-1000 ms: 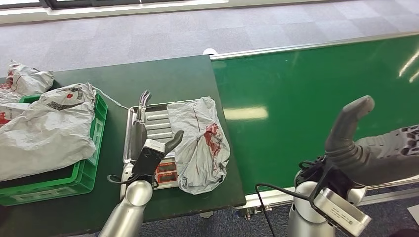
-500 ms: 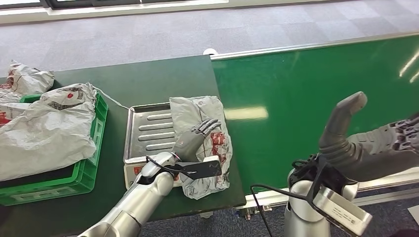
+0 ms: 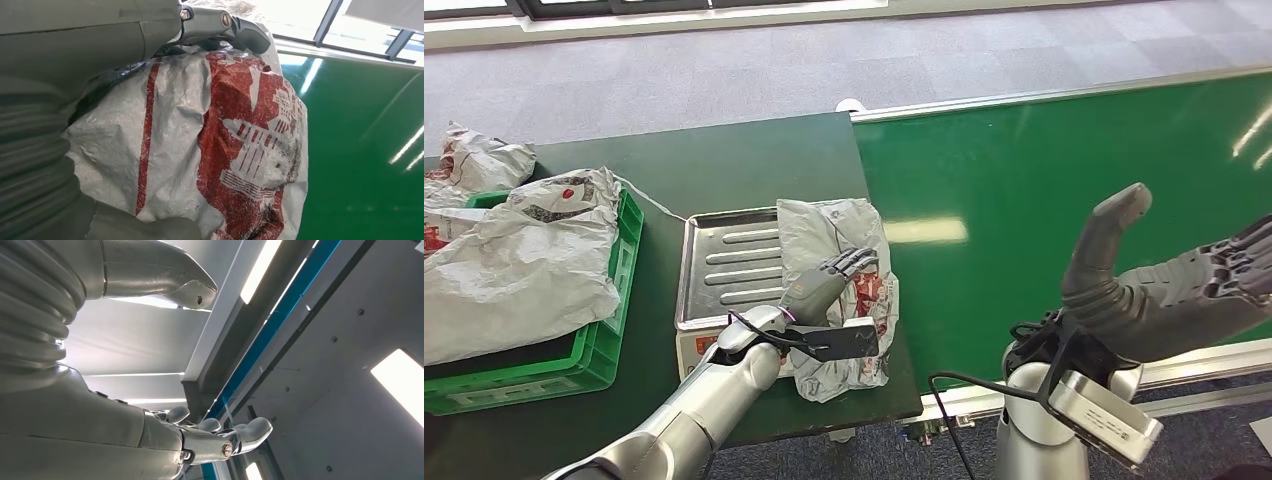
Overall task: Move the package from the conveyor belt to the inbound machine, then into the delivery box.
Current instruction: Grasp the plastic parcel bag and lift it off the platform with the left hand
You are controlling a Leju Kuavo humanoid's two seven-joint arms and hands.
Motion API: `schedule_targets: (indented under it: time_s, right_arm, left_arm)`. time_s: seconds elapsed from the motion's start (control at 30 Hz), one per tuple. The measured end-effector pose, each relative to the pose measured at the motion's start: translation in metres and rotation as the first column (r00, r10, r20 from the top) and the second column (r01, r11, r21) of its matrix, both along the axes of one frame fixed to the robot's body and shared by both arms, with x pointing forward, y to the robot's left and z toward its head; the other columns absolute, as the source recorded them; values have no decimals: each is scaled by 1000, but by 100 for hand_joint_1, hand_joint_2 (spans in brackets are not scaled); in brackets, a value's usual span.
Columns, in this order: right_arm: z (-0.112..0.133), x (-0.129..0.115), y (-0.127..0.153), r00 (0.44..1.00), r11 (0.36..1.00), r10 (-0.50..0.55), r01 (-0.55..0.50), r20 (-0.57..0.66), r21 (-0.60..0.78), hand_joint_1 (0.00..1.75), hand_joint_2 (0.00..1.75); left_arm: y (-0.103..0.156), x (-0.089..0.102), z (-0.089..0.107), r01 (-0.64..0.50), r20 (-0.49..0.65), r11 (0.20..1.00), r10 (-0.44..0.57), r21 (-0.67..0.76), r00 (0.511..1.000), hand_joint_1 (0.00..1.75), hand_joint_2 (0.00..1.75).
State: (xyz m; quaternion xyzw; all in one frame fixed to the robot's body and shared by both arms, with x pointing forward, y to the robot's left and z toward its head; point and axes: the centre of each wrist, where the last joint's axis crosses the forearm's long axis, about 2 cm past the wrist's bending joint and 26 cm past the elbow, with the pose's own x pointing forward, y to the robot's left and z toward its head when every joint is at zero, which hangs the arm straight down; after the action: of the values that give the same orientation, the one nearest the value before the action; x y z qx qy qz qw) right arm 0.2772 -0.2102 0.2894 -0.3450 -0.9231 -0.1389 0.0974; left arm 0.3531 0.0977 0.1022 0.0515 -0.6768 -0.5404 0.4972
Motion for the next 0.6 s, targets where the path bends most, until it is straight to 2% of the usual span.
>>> schedule_targets:
  time_s: [0.2,0.33,0.5,0.6]
  right_arm:
    - [0,0,0,1000,1000,-4,4,-1,-6,0,175]
    - [0,0,0,1000,1000,-8,8,-1,-12,0,175]
    - [0,0,0,1000,1000,-10,10,-2,-15,0,175]
    - [-1,1,0,1000,1000,-13,13,-8,-22,0,175]
  left_arm:
    - [-2,1,0,21,-12,1000,-21,9,1000,0,175]
    - [-6,1,1,42,-21,999,-42,16,999,175,175]
    - [-9,3,3,69,-22,997,-68,27,997,175,175]
    - [-9,4,5,81,-26,996,-82,-25,996,175,175]
